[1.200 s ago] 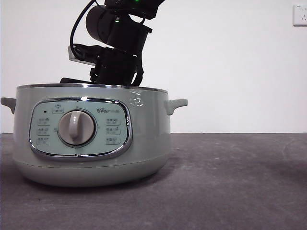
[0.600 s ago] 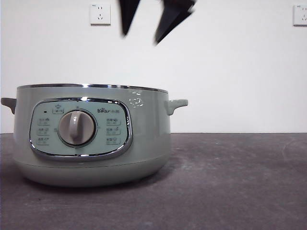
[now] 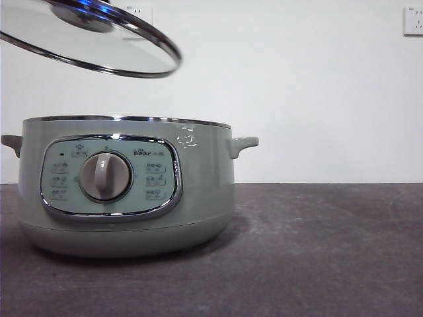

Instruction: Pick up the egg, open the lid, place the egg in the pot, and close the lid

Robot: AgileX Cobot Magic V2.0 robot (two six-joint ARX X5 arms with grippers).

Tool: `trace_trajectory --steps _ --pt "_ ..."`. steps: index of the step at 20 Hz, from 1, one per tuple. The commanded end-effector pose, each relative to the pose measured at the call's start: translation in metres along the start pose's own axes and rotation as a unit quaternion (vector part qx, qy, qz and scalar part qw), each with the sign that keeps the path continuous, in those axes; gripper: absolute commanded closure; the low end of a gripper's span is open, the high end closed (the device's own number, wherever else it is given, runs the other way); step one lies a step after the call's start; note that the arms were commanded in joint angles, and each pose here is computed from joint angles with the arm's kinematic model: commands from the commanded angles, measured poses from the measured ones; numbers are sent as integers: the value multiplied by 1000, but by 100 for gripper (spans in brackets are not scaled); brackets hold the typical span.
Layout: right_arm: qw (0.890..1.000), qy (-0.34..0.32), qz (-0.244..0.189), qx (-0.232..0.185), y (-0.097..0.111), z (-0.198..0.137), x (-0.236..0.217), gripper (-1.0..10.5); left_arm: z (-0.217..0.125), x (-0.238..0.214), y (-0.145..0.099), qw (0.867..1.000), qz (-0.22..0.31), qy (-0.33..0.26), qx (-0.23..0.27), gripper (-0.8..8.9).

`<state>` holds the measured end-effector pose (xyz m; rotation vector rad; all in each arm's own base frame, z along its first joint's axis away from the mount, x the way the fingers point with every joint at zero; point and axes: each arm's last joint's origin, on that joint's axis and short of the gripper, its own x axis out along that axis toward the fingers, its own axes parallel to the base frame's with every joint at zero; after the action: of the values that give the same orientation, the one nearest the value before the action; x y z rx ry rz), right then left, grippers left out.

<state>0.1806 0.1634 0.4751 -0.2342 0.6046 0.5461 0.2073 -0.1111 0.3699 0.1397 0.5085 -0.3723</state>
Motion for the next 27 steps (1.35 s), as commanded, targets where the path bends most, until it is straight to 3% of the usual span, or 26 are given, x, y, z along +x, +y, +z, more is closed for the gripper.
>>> trace_trajectory --steps 1,3,8,18,27 --pt "1000 7 -27 7 -1 -2 -2 569 -4 7 -6 999 -10 -35 -21 821" --pt "998 20 -53 9 -3 -5 -2 569 -12 16 -12 998 -18 -45 -26 821" --pt "997 36 -67 12 -4 -9 -3 569 -23 34 -21 997 -32 -63 -34 821" --pt "997 38 -67 11 -5 -10 -6 569 -41 79 -29 999 -27 5 -39 822" --pt "997 38 -67 11 -5 -10 -6 569 -55 83 -29 997 -20 69 -25 805"
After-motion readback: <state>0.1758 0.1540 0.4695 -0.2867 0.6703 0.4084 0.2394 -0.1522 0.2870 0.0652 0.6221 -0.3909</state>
